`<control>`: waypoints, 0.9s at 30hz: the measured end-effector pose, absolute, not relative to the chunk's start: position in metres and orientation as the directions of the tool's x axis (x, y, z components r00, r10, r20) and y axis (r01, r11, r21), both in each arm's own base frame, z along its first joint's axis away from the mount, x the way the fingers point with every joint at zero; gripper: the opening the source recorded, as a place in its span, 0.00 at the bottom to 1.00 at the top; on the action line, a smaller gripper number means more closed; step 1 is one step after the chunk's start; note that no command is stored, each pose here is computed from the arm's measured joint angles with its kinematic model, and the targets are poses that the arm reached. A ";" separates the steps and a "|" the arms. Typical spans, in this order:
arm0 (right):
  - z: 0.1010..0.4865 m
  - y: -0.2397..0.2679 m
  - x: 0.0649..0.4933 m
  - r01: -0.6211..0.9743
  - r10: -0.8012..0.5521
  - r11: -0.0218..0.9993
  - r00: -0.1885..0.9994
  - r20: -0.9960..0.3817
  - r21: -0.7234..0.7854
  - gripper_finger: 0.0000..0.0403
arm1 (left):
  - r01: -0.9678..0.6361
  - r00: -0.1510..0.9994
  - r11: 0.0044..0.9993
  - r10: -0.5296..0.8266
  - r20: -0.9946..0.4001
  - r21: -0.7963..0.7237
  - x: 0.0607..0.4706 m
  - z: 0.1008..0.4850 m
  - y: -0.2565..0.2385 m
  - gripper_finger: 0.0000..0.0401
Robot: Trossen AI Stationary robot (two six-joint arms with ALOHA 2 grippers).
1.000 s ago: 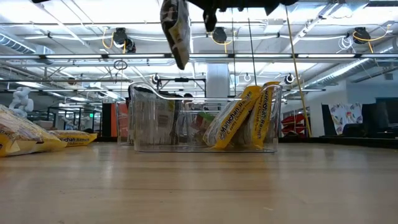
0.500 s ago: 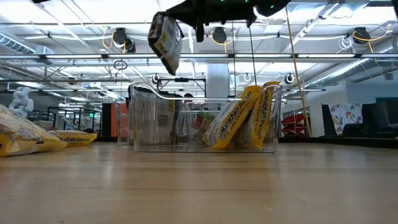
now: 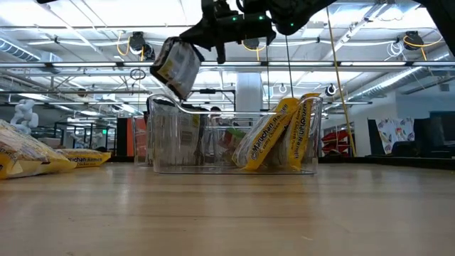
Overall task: Sort Maruchan noodles
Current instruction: Put the black noodle pack into the top left transparent bin
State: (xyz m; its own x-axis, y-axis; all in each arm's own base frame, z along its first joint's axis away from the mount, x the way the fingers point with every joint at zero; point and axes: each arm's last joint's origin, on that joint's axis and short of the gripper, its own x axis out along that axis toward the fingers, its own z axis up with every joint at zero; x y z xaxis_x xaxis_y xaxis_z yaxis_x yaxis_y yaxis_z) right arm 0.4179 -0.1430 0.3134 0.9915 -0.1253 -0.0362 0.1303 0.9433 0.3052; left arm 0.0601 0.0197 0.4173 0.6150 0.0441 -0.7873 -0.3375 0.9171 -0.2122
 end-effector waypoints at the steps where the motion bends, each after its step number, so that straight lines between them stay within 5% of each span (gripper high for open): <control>1: 0.313 -0.144 0.418 0.155 -0.151 0.940 0.988 -0.038 0.304 0.00 | -0.338 0.615 0.917 0.044 -0.787 -0.212 0.060 0.417 0.020 0.05; 16: 0.313 -0.148 0.417 0.379 -0.387 0.877 0.921 -0.033 0.294 0.00 | -0.338 0.615 0.917 0.044 -0.787 -0.213 0.060 0.417 0.020 0.05; 27: 0.270 -0.141 0.444 0.410 -0.424 0.831 0.904 -0.051 0.375 0.00 | -0.338 0.615 0.917 0.044 -0.787 -0.213 0.060 0.417 0.020 0.05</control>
